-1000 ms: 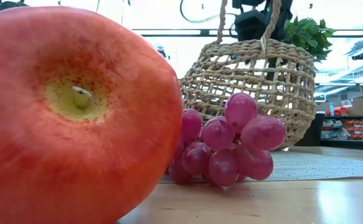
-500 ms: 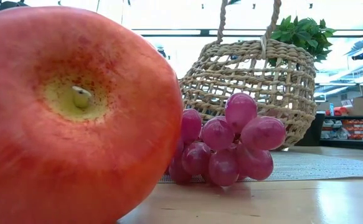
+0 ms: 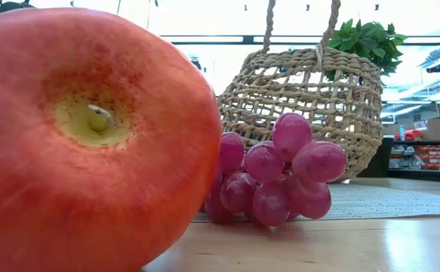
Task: Build produce basket
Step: Put the cucumber into the brown basket
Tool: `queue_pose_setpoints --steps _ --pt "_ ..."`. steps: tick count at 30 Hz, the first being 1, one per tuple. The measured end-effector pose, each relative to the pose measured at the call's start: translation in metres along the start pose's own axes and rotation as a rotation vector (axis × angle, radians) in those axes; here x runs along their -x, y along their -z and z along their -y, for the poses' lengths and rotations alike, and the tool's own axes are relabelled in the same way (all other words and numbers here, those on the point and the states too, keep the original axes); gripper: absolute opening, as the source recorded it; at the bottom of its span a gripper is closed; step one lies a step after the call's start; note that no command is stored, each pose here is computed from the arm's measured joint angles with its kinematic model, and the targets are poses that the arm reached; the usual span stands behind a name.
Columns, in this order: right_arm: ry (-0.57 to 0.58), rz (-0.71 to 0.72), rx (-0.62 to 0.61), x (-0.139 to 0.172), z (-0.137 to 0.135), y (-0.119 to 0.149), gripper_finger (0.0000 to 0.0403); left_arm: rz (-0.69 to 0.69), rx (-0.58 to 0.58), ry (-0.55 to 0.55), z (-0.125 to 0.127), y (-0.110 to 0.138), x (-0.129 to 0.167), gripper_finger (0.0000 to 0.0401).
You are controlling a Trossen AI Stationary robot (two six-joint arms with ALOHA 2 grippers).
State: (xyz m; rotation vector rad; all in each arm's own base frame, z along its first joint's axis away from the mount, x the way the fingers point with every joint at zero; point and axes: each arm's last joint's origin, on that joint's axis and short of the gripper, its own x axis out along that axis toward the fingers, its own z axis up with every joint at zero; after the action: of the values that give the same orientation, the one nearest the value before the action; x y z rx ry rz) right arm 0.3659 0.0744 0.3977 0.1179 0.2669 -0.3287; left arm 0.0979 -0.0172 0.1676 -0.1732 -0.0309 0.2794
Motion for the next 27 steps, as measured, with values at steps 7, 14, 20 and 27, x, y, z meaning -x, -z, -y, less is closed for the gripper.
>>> queue_pose_setpoints --steps 7,14,20,27 --pt "-0.107 -0.016 0.017 -0.036 -0.020 0.023 0.0384 0.001 0.001 0.000 0.000 0.000 0.000 0.0048" --pt "-0.204 -0.038 0.071 -0.056 -0.055 0.031 0.0384 0.001 0.001 0.000 0.000 0.000 0.000 0.0048" --pt "-0.258 -0.115 0.191 -0.070 -0.095 0.033 0.0384 0.001 0.001 0.000 0.000 0.000 0.000 0.0048" --pt "-0.290 -0.238 0.276 -0.103 -0.115 0.067 0.0384 0.000 0.000 0.000 0.000 0.000 0.000 0.0048"
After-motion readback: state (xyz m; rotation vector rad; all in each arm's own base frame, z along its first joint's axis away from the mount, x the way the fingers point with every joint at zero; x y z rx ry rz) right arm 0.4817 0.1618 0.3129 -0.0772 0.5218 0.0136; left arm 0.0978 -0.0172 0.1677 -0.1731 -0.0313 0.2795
